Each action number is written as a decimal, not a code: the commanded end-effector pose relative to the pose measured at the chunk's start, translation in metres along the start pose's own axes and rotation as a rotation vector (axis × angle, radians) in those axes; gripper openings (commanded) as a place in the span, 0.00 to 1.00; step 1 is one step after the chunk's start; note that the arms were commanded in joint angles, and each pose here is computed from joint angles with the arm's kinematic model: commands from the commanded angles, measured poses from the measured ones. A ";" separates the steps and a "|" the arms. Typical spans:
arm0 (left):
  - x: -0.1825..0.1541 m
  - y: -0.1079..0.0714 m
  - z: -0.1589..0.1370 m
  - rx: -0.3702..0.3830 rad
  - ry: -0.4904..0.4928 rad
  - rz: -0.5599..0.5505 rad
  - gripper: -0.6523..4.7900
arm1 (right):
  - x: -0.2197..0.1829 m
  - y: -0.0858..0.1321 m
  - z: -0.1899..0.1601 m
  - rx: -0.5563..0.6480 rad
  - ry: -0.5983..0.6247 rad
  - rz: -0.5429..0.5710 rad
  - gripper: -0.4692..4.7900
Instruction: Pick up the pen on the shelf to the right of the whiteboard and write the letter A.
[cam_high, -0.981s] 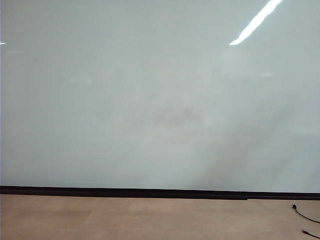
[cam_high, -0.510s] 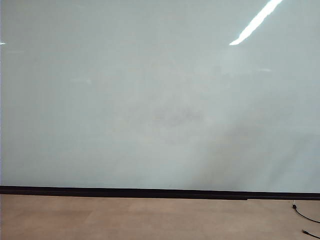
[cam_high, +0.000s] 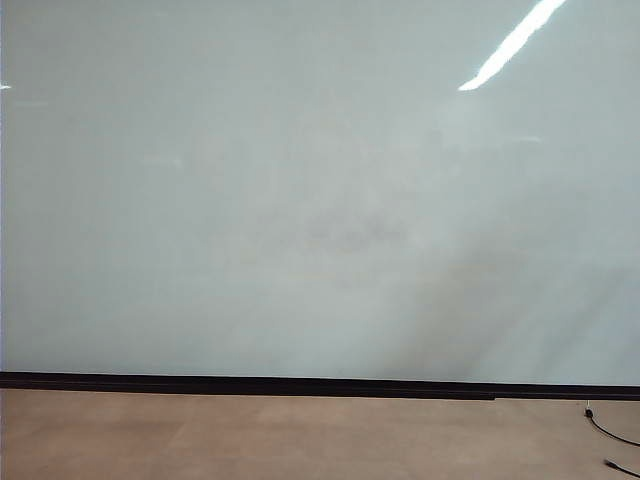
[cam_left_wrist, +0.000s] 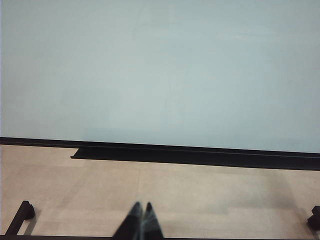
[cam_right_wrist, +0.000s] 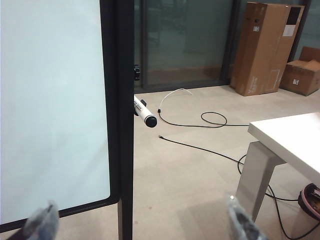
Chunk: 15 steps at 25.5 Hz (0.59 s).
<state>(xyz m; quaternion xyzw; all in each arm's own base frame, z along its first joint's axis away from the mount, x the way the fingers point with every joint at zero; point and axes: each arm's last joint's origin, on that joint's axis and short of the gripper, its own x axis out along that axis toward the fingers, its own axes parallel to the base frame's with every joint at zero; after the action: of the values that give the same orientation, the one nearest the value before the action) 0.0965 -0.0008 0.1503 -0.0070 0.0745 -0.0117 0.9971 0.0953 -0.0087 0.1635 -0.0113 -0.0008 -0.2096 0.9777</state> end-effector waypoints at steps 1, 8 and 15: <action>0.000 0.000 0.002 0.005 -0.010 0.000 0.11 | 0.000 0.000 0.005 0.009 -0.037 0.002 0.91; 0.000 0.000 0.002 0.005 -0.010 0.000 0.11 | 0.000 0.000 0.007 0.021 -0.057 -0.001 0.85; 0.000 0.000 0.002 0.004 -0.010 0.000 0.11 | -0.001 -0.001 0.018 0.038 -0.055 -0.002 0.85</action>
<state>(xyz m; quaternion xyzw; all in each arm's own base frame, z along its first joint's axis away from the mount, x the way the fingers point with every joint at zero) 0.0965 -0.0008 0.1503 -0.0068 0.0745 -0.0117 0.9971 0.0937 -0.0089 0.1757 -0.0036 -0.0247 -0.2105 0.9773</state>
